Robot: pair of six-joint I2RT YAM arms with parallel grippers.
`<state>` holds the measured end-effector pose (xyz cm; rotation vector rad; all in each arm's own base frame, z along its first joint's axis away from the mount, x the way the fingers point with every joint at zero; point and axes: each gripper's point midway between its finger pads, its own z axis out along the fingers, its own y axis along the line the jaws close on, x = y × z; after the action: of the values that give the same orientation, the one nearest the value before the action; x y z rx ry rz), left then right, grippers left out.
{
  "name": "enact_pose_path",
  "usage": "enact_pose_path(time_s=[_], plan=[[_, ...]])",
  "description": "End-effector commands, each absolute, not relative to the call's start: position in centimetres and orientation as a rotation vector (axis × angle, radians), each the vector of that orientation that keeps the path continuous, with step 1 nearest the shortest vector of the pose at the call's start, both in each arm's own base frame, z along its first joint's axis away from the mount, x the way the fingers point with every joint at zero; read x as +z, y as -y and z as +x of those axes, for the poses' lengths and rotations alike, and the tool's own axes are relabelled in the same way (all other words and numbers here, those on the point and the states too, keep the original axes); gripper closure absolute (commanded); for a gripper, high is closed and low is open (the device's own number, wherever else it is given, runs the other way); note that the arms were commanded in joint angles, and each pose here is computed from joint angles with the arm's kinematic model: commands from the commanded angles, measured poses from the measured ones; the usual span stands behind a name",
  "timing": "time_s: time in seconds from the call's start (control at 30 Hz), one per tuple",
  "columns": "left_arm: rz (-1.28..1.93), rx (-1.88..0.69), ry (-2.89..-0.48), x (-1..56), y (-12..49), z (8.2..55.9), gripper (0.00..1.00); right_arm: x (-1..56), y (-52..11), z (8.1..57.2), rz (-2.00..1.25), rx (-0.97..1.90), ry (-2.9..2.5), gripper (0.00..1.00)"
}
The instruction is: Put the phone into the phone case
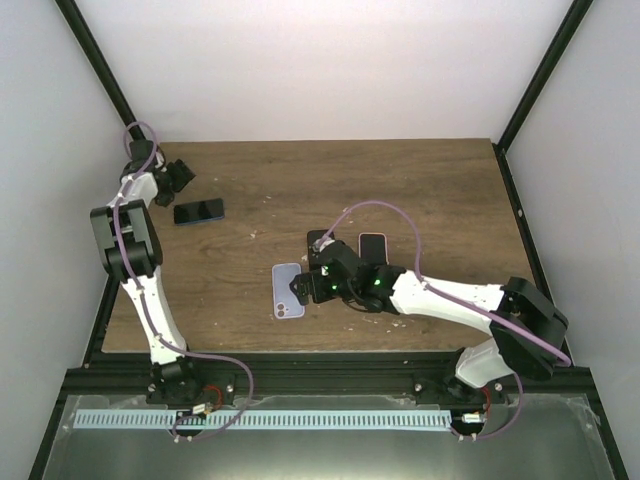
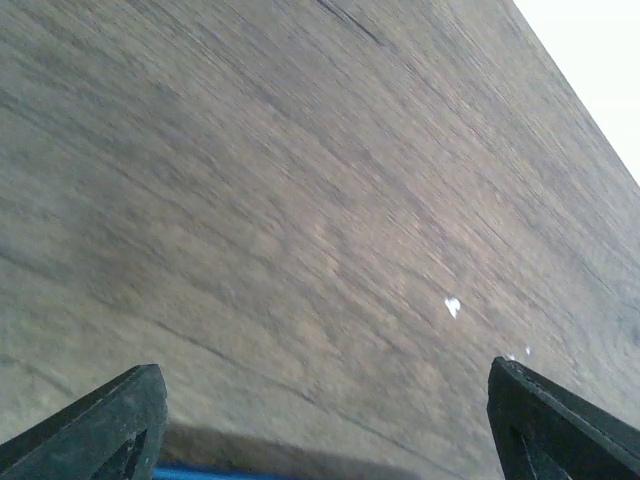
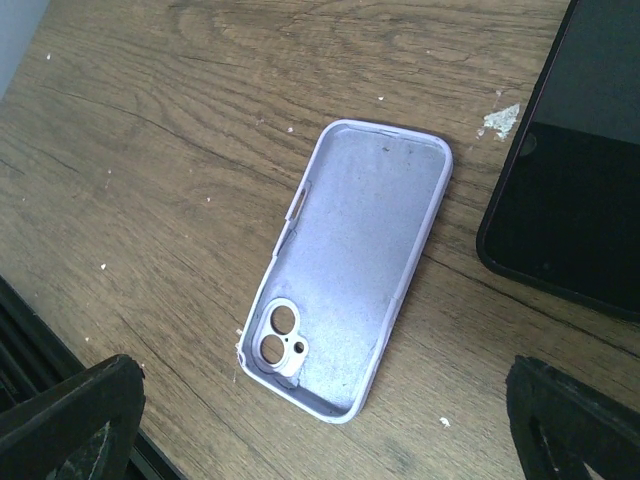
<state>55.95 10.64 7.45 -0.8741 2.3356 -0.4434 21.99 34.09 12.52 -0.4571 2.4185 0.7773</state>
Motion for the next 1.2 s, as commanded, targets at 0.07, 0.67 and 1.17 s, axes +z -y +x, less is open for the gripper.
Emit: enact_pose_path(time_s=[0.07,0.67,1.17], plan=[[-0.894,-0.439,-2.356,6.5,-12.6,57.9,0.11,13.9,-34.5,22.8,-0.459,0.797,-2.376,0.0],[-0.918,-0.533,-2.611,1.5,-9.6,53.0,0.13,16.0,-32.3,22.6,-0.387,0.835,-2.307,0.0],[-0.802,-0.555,-2.835,0.7,-3.0,42.2,0.21,20.8,-27.3,19.9,-0.333,0.893,-2.179,0.0]])
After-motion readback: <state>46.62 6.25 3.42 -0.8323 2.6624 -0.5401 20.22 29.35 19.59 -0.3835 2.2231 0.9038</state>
